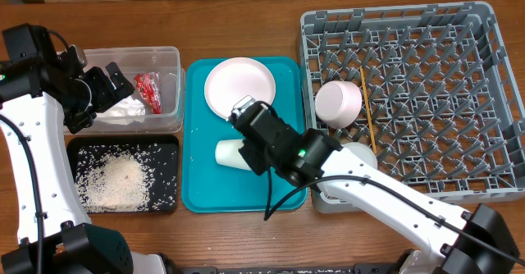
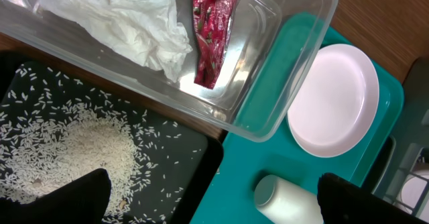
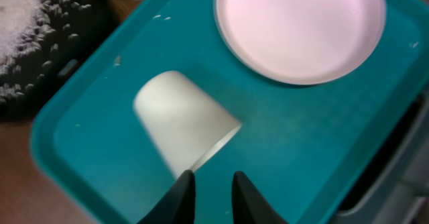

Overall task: Sort waste into correct bins and load items into the dishwasher
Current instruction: 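Lift the paper cup and carry it right toward the dish rack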

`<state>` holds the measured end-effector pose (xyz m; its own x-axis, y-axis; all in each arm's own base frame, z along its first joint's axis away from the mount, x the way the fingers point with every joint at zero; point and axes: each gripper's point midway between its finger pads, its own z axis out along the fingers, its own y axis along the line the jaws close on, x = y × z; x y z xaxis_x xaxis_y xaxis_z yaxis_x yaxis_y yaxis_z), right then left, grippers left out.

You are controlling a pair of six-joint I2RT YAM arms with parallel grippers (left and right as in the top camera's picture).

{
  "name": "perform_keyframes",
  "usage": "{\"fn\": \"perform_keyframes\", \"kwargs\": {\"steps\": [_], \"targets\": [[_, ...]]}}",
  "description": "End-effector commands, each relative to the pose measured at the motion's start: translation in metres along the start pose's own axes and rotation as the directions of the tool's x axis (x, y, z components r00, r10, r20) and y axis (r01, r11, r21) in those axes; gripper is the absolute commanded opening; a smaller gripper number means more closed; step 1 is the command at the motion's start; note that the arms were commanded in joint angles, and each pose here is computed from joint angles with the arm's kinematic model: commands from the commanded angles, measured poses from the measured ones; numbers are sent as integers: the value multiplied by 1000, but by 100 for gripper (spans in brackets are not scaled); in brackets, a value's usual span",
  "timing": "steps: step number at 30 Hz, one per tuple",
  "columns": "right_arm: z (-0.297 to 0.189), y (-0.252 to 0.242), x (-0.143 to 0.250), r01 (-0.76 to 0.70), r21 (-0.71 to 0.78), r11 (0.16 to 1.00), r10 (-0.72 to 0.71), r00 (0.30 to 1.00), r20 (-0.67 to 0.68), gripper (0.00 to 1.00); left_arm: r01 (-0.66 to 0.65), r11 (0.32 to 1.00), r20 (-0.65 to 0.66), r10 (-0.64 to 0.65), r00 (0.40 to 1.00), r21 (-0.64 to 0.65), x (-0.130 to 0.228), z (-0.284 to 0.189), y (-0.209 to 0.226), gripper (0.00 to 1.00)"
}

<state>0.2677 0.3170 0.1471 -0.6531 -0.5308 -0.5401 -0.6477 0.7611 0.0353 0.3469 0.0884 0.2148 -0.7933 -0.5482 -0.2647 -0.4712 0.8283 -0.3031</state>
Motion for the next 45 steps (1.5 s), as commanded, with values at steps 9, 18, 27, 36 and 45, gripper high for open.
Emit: {"fn": "perform_keyframes", "kwargs": {"steps": [9, 18, 27, 36, 45], "targets": [[1, 45, 27, -467, -320, 824, 406, 882, -241, 36, -24, 1000, 32, 24, 999, 3, -4, -8, -4, 100], [13, 20, 14, -511, -425, 748, 472, 858, -200, 42, -24, 1000, 32, 24, 999, 3, -4, -8, -4, 100], [35, 8, 14, -556, -458, 693, 556, 817, -151, 47, -24, 1000, 32, 24, 999, 3, -4, -8, -4, 100], [63, -11, 19, -574, -383, 724, 589, 803, -90, 47, -24, 1000, 32, 24, 999, 3, -4, -8, -4, 100], [79, -10, 15, -560, -409, 721, 586, 807, -74, 47, -24, 1000, 32, 24, 999, 3, -4, -8, -4, 100]]}}
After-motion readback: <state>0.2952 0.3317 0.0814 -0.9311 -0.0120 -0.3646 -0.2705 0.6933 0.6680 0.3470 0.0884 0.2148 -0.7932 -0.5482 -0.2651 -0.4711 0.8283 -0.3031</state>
